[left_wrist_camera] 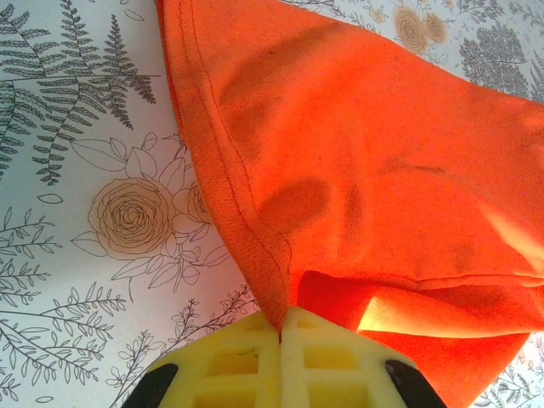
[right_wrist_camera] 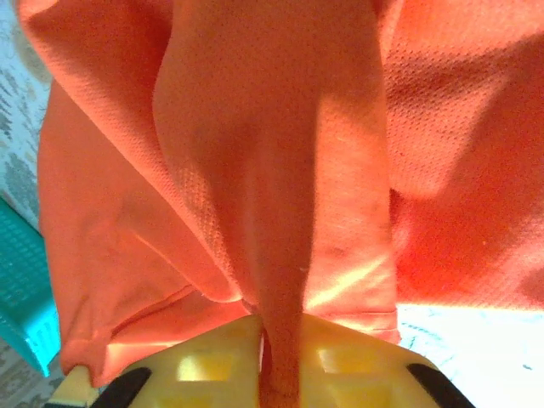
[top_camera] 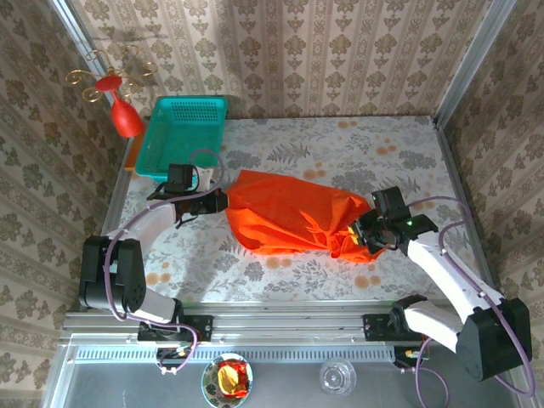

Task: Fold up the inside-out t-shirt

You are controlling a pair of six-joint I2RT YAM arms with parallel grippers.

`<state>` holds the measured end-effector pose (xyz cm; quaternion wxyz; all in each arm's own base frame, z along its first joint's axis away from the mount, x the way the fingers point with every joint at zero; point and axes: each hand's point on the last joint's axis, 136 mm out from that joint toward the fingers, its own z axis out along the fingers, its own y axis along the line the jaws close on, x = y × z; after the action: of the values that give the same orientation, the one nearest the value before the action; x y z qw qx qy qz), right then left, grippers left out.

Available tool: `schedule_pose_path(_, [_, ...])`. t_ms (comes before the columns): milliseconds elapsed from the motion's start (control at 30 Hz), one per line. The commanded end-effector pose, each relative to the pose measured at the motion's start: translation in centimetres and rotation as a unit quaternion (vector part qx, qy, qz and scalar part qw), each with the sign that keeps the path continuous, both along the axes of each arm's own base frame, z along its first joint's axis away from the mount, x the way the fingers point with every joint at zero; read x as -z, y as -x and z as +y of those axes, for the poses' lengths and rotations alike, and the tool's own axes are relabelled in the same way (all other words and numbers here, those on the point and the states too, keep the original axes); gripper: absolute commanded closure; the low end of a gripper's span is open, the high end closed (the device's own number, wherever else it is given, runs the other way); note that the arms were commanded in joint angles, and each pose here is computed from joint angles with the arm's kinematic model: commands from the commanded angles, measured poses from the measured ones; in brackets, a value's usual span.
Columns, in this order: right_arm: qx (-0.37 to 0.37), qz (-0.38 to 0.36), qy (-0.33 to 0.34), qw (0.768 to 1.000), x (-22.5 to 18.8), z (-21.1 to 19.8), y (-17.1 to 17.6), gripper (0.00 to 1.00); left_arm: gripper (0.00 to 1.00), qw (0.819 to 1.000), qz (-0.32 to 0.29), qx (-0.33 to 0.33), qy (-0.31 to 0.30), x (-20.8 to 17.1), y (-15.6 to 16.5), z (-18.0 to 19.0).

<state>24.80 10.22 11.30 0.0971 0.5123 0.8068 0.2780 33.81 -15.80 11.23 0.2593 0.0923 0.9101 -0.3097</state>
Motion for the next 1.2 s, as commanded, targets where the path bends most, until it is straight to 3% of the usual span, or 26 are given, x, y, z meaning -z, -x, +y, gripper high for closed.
schedule_pose_path(0, [0.014, -0.019, 0.005, 1.000, -0.9, -0.7, 0.0, 0.97, 1.00, 1.000, -0.013, 0.006, 0.009, -0.9, 0.3, -0.3])
schedule_pose_path(200, [-0.002, -0.134, 0.039, 0.990, -8.3, -2.6, -2.5, 1.00, 1.00, 0.998, -0.064, -0.006, 0.024, -6.0, -0.3, 0.6])
schedule_pose_path(400, [0.020, -0.269, 0.120, 0.955, -20.4, -7.1, -4.6, 1.00, 1.00, 0.984, -0.156, -0.027, 0.076, -16.1, -0.7, 3.1])
schedule_pose_path(567, [0.060, -0.368, 0.211, 0.904, -32.9, -11.9, -4.7, 1.00, 1.00, 0.966, -0.229, -0.014, 0.117, -24.0, 0.2, 4.3])
schedule_pose_path(733, [0.093, -0.444, 0.320, 0.832, -44.1, -14.6, -1.6, 1.00, 1.00, 0.957, -0.244, 0.012, 0.155, -26.2, 0.8, 3.5])
schedule_pose_path(800, [0.093, -0.453, 0.330, 0.823, -45.4, -14.7, -1.5, 1.00, 1.00, 0.953, -0.247, 0.012, 0.174, -26.4, 0.8, 3.3])
schedule_pose_path(900, [0.076, -0.448, 0.298, 0.839, -43.3, -13.9, -3.3, 1.00, 1.00, 0.940, -0.279, 0.026, 0.194, -30.8, 1.2, 3.5])
schedule_pose_path(1000, [0.066, -0.438, 0.236, 0.865, -39.2, -12.7, -5.7, 1.00, 1.00, 0.908, -0.366, 0.058, 0.195, -40.0, 3.5, 3.9])
schedule_pose_path(1067, [0.066, -0.427, 0.208, 0.878, -36.7, -12.3, -6.7, 1.00, 1.00, 0.870, -0.437, 0.097, 0.205, -45.9, 6.1, 3.8])
schedule_pose_path(1133, [0.072, -0.427, 0.211, 0.876, -36.5, -12.5, -6.6, 1.00, 1.00, 0.856, -0.457, 0.099, 0.220, -47.8, 6.5, 4.0])
schedule_pose_path(1167, [0.076, -0.429, 0.222, 0.873, -37.1, -12.9, -6.3, 1.00, 1.00, 0.860, -0.448, 0.094, 0.225, -47.3, 6.0, 4.1])
